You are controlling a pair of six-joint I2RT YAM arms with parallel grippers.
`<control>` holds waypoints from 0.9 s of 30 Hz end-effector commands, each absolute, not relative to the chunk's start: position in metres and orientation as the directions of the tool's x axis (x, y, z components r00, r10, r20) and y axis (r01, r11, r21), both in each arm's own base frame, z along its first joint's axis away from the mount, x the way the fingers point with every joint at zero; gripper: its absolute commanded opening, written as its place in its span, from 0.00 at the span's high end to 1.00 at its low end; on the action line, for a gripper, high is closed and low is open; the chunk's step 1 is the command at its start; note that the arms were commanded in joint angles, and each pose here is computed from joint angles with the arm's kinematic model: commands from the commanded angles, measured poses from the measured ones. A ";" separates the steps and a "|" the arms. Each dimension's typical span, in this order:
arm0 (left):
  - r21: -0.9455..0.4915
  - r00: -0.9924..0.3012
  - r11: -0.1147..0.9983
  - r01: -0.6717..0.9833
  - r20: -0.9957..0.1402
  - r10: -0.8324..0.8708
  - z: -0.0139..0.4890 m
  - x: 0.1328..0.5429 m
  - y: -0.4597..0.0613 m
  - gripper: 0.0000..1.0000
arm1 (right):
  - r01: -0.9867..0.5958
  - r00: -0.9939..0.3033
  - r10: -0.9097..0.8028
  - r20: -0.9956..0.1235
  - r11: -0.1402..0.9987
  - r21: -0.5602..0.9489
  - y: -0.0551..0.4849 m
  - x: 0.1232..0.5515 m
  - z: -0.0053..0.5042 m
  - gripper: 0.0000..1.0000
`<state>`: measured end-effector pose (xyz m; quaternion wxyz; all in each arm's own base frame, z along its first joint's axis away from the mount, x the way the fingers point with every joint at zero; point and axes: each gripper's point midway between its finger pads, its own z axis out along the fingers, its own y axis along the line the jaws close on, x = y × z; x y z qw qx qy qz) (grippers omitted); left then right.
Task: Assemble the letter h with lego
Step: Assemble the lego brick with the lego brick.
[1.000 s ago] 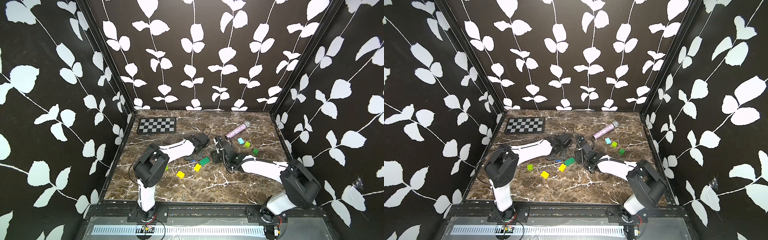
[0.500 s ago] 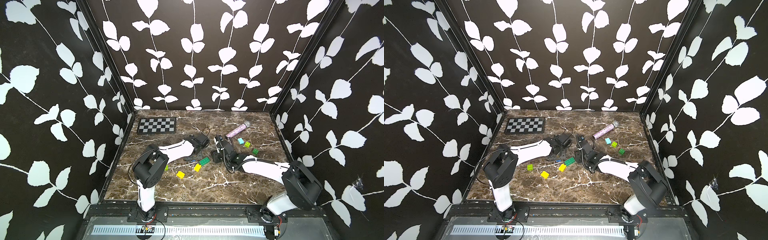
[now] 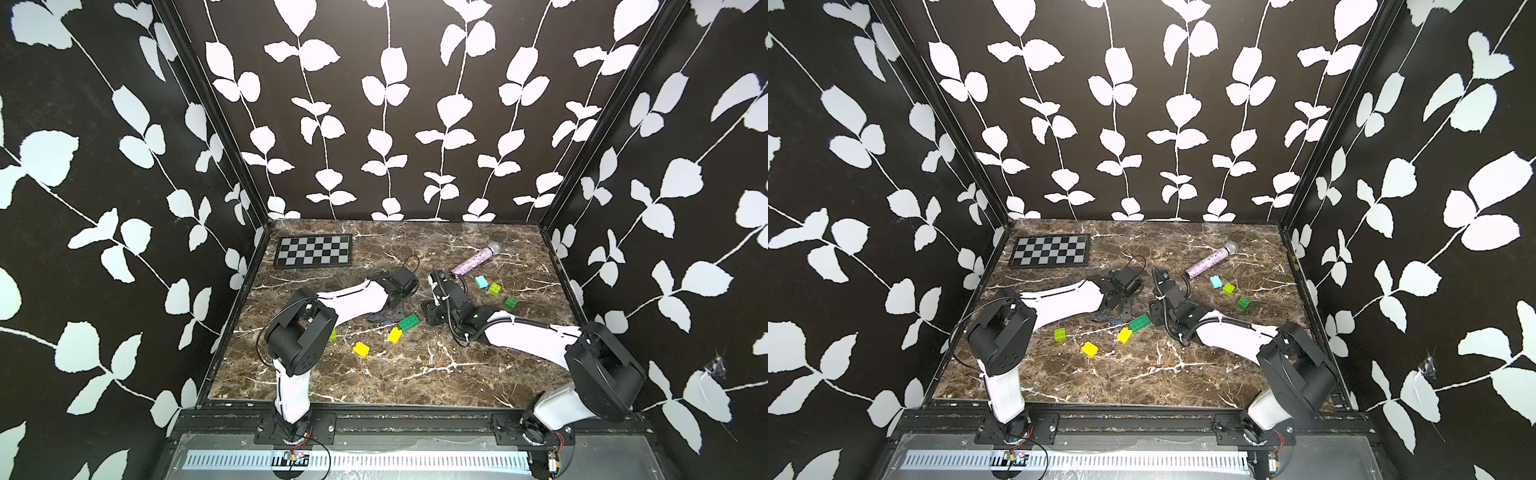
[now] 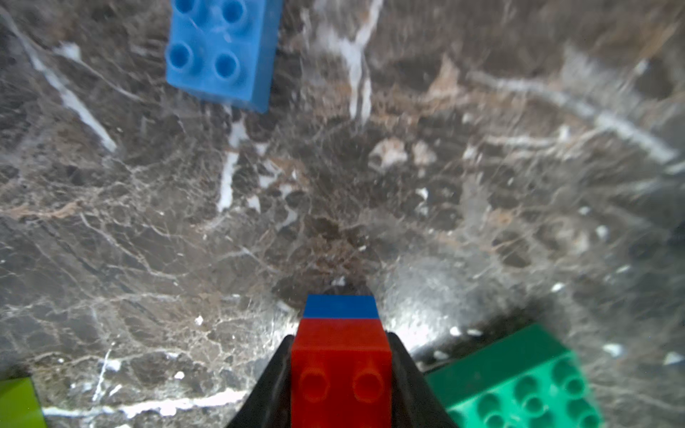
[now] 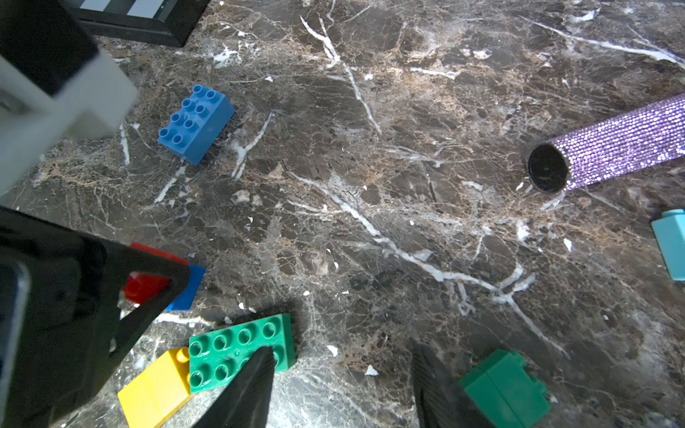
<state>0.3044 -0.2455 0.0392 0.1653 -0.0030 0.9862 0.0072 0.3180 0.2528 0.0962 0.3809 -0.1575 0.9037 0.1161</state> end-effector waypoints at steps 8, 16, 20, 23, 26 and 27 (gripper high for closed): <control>0.012 -0.951 1.000 0.022 -0.308 0.025 0.051 0.299 -0.245 0.49 | -0.379 -0.639 -0.186 -0.746 0.921 0.094 0.254 0.319 0.107 0.38; 0.075 -0.941 0.996 0.057 -0.328 0.079 0.066 0.303 -0.237 0.47 | -0.378 -0.637 -0.184 -0.749 0.921 0.096 0.254 0.319 0.109 0.37; 0.092 -0.942 0.993 0.076 -0.319 0.102 0.065 0.305 -0.238 0.48 | -0.382 -0.638 -0.185 -0.748 0.919 0.098 0.254 0.319 0.109 0.37; 0.100 -0.943 0.992 0.084 -0.313 0.111 0.064 0.307 -0.240 0.51 | -0.385 -0.638 -0.188 -0.747 0.918 0.098 0.255 0.318 0.109 0.37; 0.102 -0.943 0.991 0.092 -0.310 0.119 0.061 0.308 -0.242 0.53 | -0.384 -0.637 -0.187 -0.748 0.918 0.097 0.254 0.318 0.109 0.37; 0.105 -0.944 0.990 0.094 -0.306 0.122 0.060 0.308 -0.242 0.55 | -0.385 -0.635 -0.186 -0.749 0.918 0.098 0.255 0.318 0.110 0.37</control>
